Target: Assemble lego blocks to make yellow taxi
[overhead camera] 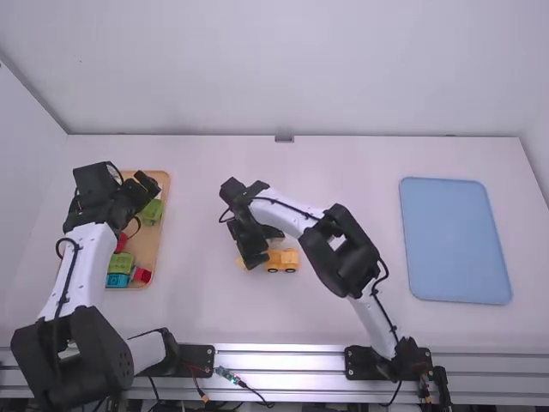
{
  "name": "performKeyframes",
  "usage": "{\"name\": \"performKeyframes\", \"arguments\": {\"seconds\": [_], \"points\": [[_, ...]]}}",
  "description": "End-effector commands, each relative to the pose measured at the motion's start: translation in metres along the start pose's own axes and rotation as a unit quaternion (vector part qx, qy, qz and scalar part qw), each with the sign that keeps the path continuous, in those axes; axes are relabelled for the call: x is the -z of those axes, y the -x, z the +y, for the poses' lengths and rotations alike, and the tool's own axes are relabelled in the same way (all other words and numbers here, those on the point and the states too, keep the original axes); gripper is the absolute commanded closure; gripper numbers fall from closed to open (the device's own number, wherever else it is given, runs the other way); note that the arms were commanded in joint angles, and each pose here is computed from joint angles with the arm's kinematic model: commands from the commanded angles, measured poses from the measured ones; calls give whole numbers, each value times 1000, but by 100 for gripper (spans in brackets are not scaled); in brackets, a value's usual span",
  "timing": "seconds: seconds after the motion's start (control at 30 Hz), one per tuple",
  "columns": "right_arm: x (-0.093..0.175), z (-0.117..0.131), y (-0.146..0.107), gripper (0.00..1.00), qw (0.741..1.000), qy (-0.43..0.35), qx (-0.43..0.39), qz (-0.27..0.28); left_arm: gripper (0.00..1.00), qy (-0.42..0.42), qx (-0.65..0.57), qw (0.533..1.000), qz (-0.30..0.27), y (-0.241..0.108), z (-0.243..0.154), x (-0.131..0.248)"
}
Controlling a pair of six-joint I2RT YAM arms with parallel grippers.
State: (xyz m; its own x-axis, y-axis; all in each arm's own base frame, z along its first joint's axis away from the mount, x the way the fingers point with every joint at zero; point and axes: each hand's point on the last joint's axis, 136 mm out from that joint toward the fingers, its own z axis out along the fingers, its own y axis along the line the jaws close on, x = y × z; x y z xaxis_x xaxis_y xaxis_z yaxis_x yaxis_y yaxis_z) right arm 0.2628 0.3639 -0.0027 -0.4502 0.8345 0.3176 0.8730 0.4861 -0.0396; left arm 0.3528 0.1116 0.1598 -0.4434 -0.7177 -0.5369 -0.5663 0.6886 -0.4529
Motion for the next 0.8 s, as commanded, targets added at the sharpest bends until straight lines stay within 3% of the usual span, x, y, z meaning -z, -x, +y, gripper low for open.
{"name": "performKeyframes", "arguments": {"seconds": [0.0, 0.27, 0.4, 0.5, 0.77], "points": [[-7, -2, 3, 1, 1000, -2, 3, -11, 1, -5, 3, 1000, 1, -2, 0, 3], [-8, -3, 9, 0, 999, -4, 41, -21, 1, -4, 3, 1000, 2, -2, 0, 3], [-8, 7, 8, 25, 991, 15, 129, -20, 1, -4, 3, 1000, 2, -2, 0, 3], [-8, 9, 15, 31, 989, 18, 145, -39, 1, -4, 3, 1000, 2, -2, 0, 3], [-6, 0, 31, 27, 985, -4, 154, -80, 1, -4, 3, 1000, 2, -2, 0, 3]]}}
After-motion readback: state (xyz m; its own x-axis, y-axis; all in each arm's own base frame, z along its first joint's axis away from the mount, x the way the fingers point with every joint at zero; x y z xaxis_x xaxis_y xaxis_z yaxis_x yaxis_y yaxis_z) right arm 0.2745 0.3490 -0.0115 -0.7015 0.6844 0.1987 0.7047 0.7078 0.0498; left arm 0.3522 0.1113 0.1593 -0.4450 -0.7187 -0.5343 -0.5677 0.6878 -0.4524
